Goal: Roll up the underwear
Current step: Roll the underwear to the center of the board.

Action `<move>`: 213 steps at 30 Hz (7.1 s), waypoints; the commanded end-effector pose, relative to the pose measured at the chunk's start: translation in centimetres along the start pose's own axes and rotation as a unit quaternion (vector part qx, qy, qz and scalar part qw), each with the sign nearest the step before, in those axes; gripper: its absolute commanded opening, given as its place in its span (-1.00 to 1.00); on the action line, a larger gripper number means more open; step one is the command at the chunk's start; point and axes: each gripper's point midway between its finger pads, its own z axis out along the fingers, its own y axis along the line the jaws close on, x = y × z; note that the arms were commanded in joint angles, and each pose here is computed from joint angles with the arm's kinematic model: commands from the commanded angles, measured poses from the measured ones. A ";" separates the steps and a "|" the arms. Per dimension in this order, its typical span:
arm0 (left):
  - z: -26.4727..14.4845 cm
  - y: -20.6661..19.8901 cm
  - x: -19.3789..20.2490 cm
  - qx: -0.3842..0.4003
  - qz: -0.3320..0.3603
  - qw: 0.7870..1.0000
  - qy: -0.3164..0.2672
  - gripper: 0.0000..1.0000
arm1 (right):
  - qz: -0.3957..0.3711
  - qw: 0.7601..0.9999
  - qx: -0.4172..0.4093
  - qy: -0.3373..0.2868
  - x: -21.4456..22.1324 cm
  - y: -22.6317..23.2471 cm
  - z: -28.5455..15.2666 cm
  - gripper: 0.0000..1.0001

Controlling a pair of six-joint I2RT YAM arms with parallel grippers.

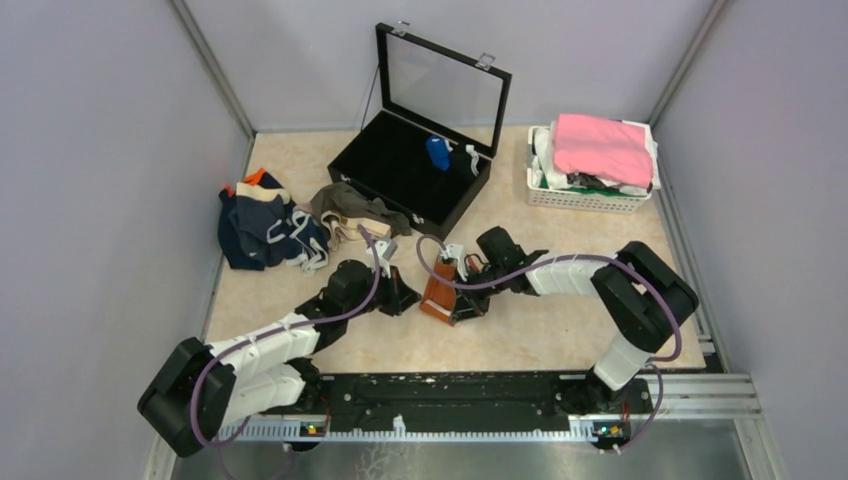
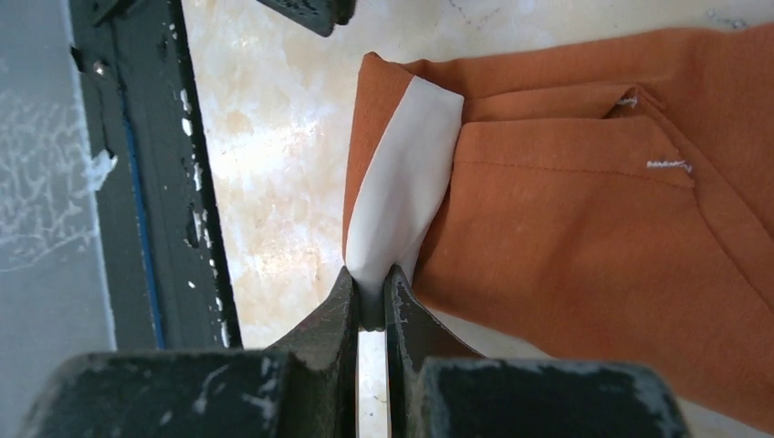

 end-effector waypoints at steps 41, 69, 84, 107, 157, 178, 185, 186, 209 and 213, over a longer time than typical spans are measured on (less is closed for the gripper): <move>6.8 -2.4 -1.0 0.093 0.055 0.994 0.021 -1.00 | 0.257 0.965 0.046 -0.011 -1.3 -5.7 -1.2 -0.97; 9.4 2.7 0.3 -0.024 0.018 0.999 0.035 -1.00 | 0.226 0.967 0.110 -0.043 -4.1 -5.3 -5.1 -0.03; 11.4 4.3 1.1 -0.063 -0.006 0.994 0.086 -1.00 | 0.059 0.937 0.278 -0.202 -7.3 -6.7 -11.6 0.00; 11.6 5.1 2.7 -0.063 -0.017 0.992 0.110 -1.00 | -0.304 0.879 0.350 -0.110 -8.5 -4.7 -5.5 0.04; 3.0 4.4 -8.6 -0.157 -0.071 0.980 -0.098 -0.69 | -0.318 0.888 0.333 -0.003 -4.2 -4.9 -2.3 -1.00; -4.4 3.0 -5.7 -0.115 -0.047 0.982 -0.145 -0.81 | -0.243 0.968 0.047 -0.045 -2.6 6.0 2.9 -1.00; -4.2 2.5 -5.4 -0.097 -0.039 0.985 -0.139 -0.89 | -0.104 0.995 0.002 -0.009 -2.3 4.1 3.5 -1.00; -4.1 2.2 -5.3 -0.090 -0.038 0.986 -0.136 -0.90 | -0.092 0.996 -0.002 -0.006 -2.4 3.8 3.5 -1.00; -1.4 -1.0 -3.1 0.032 0.020 0.997 -0.067 -1.00 | 0.184 0.981 -0.053 -0.035 -1.6 0.2 2.7 -1.00; -0.8 -1.5 -2.7 0.046 0.030 0.997 -0.052 -1.00 | 0.239 0.970 -0.032 -0.046 -1.7 -1.1 2.5 -1.00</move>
